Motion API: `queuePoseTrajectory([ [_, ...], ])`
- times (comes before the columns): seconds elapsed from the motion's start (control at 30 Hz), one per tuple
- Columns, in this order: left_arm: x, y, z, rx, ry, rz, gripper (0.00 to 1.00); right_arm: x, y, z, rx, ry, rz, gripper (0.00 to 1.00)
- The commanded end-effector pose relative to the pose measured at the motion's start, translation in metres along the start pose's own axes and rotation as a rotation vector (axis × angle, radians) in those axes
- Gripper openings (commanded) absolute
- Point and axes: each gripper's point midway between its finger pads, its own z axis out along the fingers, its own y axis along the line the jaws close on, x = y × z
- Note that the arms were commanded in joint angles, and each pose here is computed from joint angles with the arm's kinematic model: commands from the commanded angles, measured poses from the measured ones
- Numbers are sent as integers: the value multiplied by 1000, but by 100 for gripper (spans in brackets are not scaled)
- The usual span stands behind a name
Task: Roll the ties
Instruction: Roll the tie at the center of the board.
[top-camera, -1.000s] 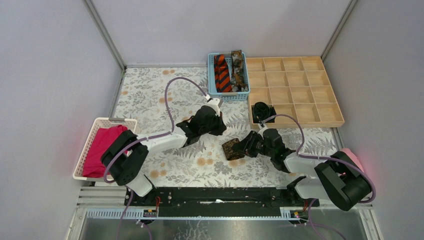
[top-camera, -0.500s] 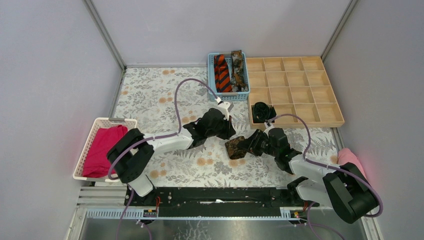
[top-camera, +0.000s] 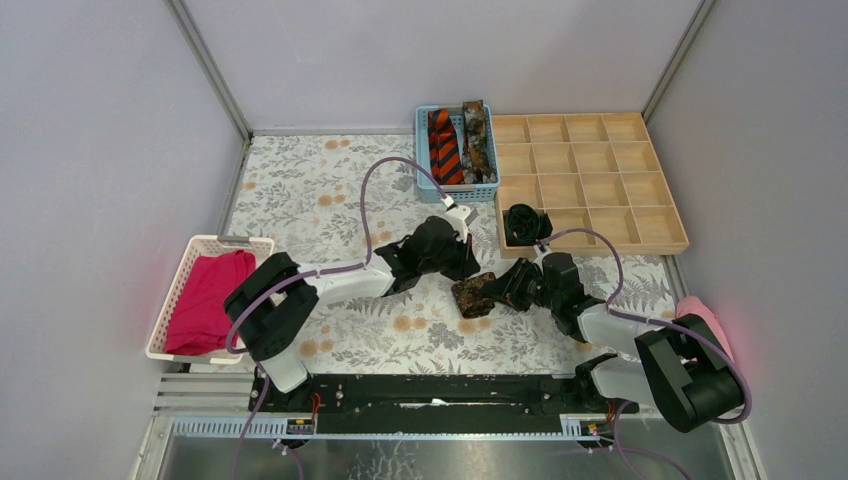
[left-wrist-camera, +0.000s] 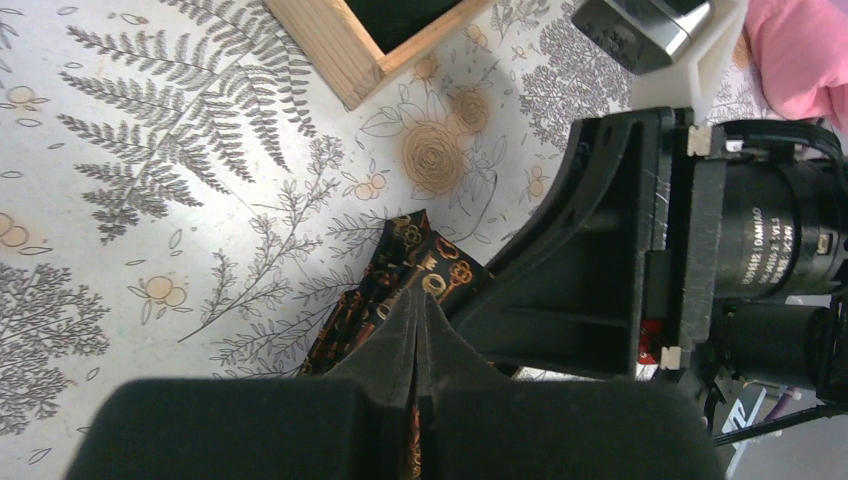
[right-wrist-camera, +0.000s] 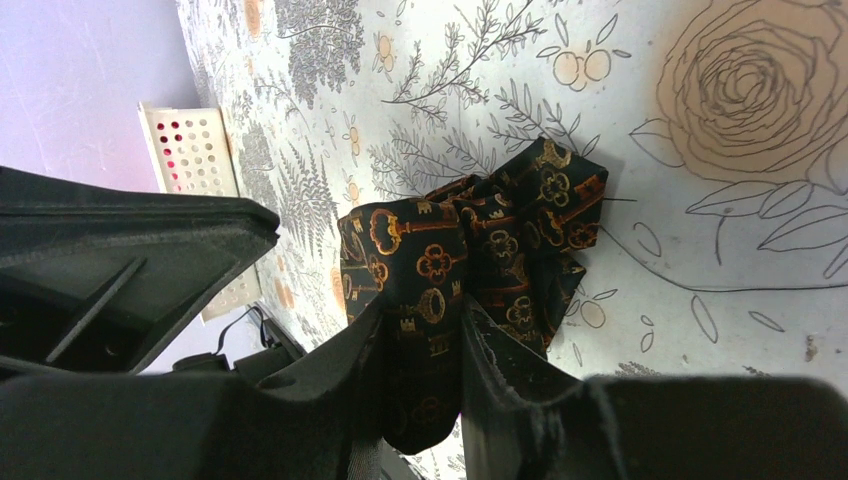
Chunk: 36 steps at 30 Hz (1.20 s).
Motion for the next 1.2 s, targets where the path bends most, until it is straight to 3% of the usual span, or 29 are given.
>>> queuePoseTrajectory([
  [0.0,-5,-19,8,69,-20,45,0,-7,-16,5,80,-3,-52,33],
  [0.37,30,-10,15,45,64,50,0,-20,-34,4,222,-13,-131,33],
  [0.67,41,1,9,-15,94,54,0,-14,-45,11,250,35,-130,39],
  [1.0,69,6,-3,-53,200,26,0,-13,-46,13,259,58,-147,38],
  [1.17,69,-1,-5,-29,191,11,0,-11,-51,13,275,68,-151,38],
])
